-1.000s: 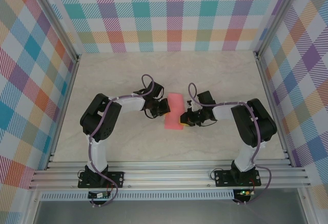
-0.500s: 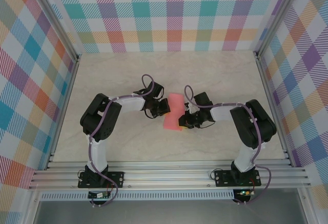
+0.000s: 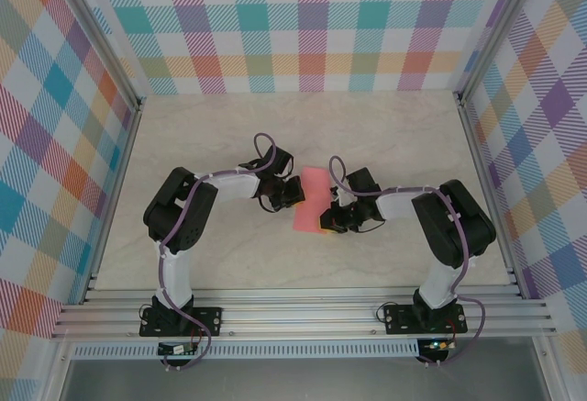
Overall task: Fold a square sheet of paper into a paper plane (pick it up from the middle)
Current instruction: Fold the square sheet of paper in half at the center of the table.
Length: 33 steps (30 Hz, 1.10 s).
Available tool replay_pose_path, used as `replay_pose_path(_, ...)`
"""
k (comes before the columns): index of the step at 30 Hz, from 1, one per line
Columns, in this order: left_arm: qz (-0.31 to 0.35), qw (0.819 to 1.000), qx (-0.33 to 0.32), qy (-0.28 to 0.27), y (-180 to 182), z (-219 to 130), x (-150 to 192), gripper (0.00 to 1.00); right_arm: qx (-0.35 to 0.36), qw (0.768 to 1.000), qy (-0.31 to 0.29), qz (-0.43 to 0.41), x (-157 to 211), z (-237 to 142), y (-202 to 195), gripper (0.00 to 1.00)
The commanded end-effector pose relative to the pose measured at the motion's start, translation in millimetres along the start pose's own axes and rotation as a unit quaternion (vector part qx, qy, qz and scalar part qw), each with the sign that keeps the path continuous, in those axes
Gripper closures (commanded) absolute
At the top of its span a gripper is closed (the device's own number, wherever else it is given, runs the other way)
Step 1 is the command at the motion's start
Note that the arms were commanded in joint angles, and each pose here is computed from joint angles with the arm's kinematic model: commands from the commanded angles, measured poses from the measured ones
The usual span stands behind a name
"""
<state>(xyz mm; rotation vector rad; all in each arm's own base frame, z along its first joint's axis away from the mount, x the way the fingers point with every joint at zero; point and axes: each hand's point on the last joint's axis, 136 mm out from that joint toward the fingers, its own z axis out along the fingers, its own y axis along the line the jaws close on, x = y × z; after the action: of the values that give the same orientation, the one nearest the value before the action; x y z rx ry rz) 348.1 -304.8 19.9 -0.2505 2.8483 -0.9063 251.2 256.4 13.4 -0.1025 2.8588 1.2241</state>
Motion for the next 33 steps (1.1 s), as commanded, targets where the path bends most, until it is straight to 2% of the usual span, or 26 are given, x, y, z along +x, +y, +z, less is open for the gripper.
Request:
replay_pose_path(1, -0.018, 0.995, -0.08, 0.058, 53.3, 23.9, 38.1, 1.0, 0.027, 0.999, 0.009, 0.015, 11.5, 2.1, -16.0, 0.94)
replay_pose_path(10, -0.017, 0.995, -0.079, 0.058, 52.5, 24.5, 37.6, 1.0, -0.03, 0.999, -0.013, -0.012, 1.2, -15.5, 22.5, 0.94)
replay_pose_path(26, -0.015, 0.995, -0.082, 0.062, 55.1, 24.9, 39.8, 1.0, 0.041, 0.999, 0.028, 0.019, 28.5, 2.7, -25.1, 0.94)
replay_pose_path(29, -0.014, 0.995, -0.082, 0.062, 54.3, 24.8, 39.3, 1.0, 0.024, 1.0, 0.013, 0.004, 16.2, -7.6, -4.0, 0.94)
replay_pose_path(33, -0.012, 0.995, -0.081, 0.061, 53.7, 24.4, 39.1, 1.0, 0.01, 0.999, -0.037, -0.019, -18.1, -33.0, 24.5, 0.95)
